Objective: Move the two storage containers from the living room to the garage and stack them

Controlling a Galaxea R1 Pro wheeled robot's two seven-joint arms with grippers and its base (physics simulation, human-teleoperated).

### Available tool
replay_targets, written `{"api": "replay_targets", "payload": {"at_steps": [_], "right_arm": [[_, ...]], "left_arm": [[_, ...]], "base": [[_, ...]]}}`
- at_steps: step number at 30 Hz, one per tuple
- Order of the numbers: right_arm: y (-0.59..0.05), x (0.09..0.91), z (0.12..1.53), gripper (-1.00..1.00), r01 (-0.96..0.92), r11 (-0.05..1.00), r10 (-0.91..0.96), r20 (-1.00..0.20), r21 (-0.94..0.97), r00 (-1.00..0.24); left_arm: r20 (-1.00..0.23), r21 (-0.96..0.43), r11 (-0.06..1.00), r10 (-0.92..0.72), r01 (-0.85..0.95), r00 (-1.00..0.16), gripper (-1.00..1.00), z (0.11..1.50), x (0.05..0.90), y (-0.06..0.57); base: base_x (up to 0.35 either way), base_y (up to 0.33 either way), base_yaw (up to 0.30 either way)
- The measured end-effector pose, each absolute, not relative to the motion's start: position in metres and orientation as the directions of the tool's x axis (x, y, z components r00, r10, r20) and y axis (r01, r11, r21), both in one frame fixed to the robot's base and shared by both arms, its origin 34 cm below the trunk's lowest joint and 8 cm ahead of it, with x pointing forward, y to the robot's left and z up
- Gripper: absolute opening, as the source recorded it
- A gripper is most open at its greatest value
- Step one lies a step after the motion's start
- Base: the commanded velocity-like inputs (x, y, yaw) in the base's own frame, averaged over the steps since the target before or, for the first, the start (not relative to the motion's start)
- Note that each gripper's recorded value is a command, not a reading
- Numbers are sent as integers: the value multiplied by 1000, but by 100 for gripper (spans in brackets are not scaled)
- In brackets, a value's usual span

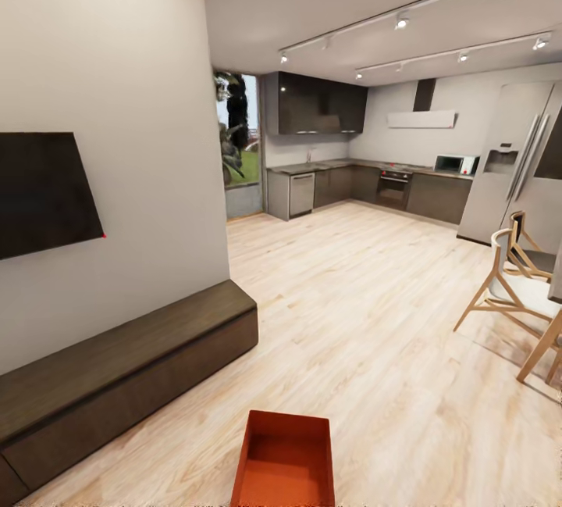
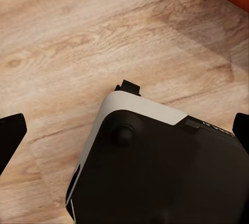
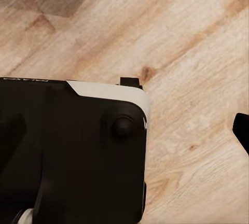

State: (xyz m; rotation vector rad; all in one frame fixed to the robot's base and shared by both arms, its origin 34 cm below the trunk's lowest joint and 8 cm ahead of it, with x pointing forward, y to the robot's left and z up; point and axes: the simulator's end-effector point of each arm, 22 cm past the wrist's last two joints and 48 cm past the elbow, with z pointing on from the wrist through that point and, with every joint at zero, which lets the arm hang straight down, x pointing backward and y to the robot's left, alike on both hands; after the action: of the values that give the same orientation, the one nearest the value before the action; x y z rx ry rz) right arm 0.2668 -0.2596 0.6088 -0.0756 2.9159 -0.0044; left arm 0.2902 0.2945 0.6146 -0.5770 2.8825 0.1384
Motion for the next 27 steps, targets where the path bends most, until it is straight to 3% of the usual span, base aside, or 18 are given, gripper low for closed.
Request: {"api": "replay_targets", "payload": {"at_steps": [27], "right_arm": [[-260,250,603,100,-52,999,-53,-180,-7,-982]], "left_arm": [[-184,71,923,-361,-379,-914,100,609,279,297]], "base": [[0,-6,0]]}}
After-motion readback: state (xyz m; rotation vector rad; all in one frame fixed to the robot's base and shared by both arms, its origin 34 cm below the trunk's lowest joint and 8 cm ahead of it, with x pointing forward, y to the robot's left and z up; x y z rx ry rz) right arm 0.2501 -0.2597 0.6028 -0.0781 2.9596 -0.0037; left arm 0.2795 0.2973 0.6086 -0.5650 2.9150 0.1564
